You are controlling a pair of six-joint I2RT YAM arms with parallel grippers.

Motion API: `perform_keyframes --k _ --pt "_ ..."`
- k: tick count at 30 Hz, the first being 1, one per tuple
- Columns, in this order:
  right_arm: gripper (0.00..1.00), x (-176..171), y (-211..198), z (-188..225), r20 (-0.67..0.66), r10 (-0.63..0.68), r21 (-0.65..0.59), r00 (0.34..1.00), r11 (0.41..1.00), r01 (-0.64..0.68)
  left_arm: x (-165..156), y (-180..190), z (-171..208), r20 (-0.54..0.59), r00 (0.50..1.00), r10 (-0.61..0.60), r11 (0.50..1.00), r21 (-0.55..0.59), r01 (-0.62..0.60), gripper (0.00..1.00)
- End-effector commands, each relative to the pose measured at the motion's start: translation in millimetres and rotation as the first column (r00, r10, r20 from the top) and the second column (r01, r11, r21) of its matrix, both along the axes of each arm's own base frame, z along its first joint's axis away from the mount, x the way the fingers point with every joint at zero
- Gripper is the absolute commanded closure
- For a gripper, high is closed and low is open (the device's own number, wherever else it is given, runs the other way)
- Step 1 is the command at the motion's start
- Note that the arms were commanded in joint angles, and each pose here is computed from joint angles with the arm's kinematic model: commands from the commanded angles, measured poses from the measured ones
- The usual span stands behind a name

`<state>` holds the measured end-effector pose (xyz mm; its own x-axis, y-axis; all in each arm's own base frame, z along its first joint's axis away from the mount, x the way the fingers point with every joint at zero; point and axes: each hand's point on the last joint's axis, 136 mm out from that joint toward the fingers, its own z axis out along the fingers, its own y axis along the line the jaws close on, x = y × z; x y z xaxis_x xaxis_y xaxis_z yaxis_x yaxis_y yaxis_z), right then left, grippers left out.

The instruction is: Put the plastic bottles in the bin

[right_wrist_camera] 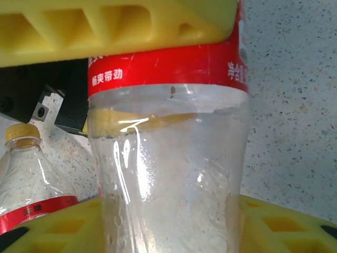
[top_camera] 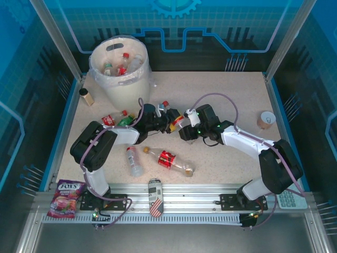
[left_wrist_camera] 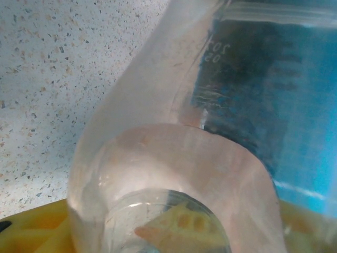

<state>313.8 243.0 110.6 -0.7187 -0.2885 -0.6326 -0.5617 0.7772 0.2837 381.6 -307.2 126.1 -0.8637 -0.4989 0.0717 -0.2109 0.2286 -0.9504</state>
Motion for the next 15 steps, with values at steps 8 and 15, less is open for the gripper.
perform_keyframes --k 8,15 --pt "0.14 16 -14 64 0.065 -0.088 0.251 0.994 0.965 0.069 1 -7 35 0.106 0.991 -0.087 0.986 0.152 0.070 0.43" --pt "0.04 31 -63 80 0.097 -0.290 0.200 0.952 0.943 0.267 -7 -5 72 0.221 0.963 -0.152 0.950 0.302 0.080 0.51"
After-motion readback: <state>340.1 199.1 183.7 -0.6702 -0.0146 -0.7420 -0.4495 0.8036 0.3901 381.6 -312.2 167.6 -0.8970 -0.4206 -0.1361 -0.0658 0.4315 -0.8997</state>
